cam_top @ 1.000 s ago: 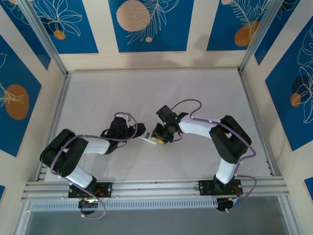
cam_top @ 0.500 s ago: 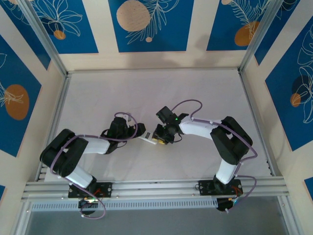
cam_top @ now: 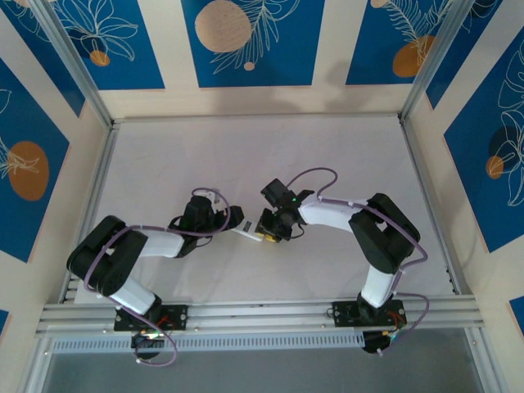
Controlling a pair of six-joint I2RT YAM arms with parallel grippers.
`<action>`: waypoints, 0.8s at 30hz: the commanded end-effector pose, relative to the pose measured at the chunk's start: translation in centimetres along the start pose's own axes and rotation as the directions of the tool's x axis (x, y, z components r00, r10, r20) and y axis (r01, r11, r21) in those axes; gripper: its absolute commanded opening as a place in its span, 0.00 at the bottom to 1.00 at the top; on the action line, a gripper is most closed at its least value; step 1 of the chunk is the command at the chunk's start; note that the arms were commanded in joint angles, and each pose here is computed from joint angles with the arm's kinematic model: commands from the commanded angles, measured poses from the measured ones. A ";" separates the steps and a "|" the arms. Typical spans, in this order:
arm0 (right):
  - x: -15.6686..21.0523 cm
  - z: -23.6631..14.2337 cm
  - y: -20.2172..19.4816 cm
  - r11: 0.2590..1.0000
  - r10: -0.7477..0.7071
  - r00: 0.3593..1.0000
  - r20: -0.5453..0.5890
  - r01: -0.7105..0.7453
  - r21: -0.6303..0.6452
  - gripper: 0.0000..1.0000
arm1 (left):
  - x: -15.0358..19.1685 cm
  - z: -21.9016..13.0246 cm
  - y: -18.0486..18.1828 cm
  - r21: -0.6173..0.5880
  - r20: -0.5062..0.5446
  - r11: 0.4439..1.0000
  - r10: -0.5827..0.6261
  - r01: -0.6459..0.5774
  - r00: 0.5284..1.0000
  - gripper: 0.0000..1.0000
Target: Load the batteries into the remote control
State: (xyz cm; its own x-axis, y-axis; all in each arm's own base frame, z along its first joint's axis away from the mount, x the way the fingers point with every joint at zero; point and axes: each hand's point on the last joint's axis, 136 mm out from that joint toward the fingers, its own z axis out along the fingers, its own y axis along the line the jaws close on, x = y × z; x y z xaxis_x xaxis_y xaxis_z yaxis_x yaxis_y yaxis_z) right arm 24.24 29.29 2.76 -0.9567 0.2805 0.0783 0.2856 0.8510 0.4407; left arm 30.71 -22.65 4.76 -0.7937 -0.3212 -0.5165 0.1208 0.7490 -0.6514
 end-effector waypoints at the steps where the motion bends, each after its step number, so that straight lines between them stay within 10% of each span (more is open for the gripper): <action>1: -0.1 0.5 0.6 1.000 -0.002 1.000 -0.021 0.002 -0.009 0.29 | 2.9 0.0 1.6 -0.058 -0.105 0.998 -0.018 0.011 0.994 0.74; 24: -0.1 0.9 7.7 0.970 -0.160 0.987 -0.031 0.151 -0.188 0.27 | 4.4 0.7 -0.3 0.032 -0.137 0.999 -0.006 0.011 0.991 0.73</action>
State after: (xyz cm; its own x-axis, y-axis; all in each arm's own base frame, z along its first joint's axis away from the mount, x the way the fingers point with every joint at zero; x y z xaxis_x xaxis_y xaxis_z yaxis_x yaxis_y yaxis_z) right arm 24.29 30.23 2.85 -0.9663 0.2303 0.1151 0.2574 0.8778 0.4040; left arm 30.95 -22.78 4.77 -0.7852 -0.3284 -0.5249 0.1234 0.7477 -0.6525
